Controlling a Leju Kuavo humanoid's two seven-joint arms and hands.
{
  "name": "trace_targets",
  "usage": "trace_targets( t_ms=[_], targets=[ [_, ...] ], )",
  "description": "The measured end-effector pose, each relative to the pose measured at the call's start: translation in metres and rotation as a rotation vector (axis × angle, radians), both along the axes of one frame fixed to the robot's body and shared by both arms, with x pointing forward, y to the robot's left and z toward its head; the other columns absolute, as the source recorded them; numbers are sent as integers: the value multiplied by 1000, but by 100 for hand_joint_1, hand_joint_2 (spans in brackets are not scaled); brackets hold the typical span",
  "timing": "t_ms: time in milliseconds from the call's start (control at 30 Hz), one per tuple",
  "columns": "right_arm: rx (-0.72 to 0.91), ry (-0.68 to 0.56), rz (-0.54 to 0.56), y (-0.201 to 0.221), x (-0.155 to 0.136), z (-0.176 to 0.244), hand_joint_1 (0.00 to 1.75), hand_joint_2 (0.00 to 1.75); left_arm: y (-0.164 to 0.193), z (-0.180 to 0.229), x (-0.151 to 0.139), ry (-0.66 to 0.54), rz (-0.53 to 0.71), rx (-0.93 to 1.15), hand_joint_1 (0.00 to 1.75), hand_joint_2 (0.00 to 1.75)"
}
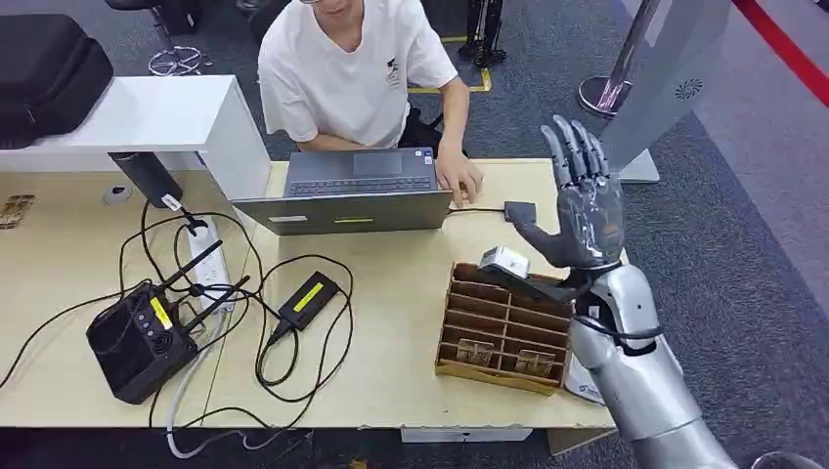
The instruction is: Pass the card to the sensor for recognition and then transmit it.
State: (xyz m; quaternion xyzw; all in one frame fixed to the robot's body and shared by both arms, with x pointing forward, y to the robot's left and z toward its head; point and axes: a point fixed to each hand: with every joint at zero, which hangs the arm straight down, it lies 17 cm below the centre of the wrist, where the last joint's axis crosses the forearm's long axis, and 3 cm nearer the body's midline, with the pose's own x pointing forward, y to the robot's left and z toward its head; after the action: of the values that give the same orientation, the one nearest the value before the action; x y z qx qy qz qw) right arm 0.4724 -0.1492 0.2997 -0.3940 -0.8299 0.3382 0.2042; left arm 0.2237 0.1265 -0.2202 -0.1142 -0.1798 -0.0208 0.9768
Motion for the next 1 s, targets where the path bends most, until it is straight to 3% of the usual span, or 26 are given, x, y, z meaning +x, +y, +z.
trace_targets(
  t_ms=[567,1000],
  targets=[
    [-45,-61,41,-22,-71,-7,0,175,16,-6,-7,-3,56,-1,0,175],
    [-65,-63,48,-27,-88,-12,0,175,21,-8,-10,2,78,-1,0,175]
  ],
)
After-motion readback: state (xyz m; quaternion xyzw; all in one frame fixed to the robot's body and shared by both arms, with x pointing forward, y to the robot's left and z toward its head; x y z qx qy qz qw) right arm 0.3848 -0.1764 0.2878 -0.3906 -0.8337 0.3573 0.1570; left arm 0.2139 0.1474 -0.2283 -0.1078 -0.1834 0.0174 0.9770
